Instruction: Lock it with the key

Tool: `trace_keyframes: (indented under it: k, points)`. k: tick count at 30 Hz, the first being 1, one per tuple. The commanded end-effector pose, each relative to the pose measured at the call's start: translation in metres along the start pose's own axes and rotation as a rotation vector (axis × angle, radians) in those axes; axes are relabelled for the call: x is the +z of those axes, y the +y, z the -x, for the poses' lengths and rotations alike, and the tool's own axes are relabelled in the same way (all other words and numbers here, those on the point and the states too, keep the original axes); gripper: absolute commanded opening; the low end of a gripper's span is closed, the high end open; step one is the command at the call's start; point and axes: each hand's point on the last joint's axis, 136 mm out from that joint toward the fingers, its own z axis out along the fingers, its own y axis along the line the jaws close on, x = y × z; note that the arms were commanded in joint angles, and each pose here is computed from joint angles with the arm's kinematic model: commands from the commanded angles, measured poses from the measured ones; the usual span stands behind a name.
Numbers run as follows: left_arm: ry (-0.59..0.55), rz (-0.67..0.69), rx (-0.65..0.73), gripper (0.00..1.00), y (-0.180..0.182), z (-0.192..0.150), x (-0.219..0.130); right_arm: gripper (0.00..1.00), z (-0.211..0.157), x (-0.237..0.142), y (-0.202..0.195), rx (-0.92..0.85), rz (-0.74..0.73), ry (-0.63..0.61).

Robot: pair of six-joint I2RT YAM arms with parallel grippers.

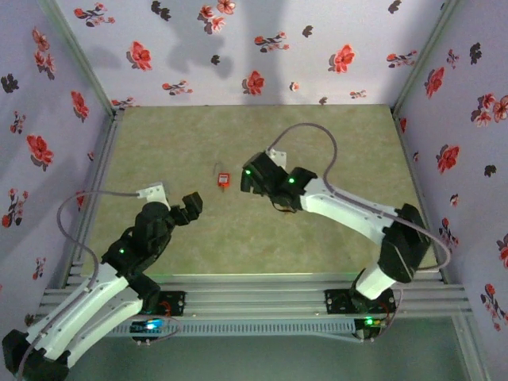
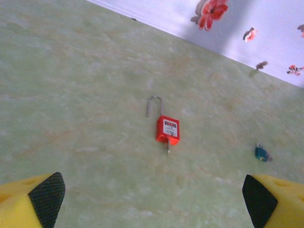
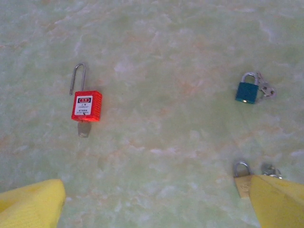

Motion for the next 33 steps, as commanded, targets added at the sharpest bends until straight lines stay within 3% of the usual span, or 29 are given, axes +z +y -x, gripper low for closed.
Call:
trace_keyframes:
  k: [1,23,33]
  points:
    - [-0.065,0.074,-0.024,1.00,0.015,0.015,-0.008,0.99,-0.005,0.015,0.004,-0.069,-0.071,0.023]
    - [-0.121,0.166,-0.039,1.00,0.037,0.021,-0.018,0.99,-0.018,0.098,0.077,-0.155,-0.078,0.166]
    - [-0.122,0.172,-0.045,1.00,0.038,0.021,-0.018,0.89,-0.034,0.131,0.098,-0.189,-0.061,0.241]
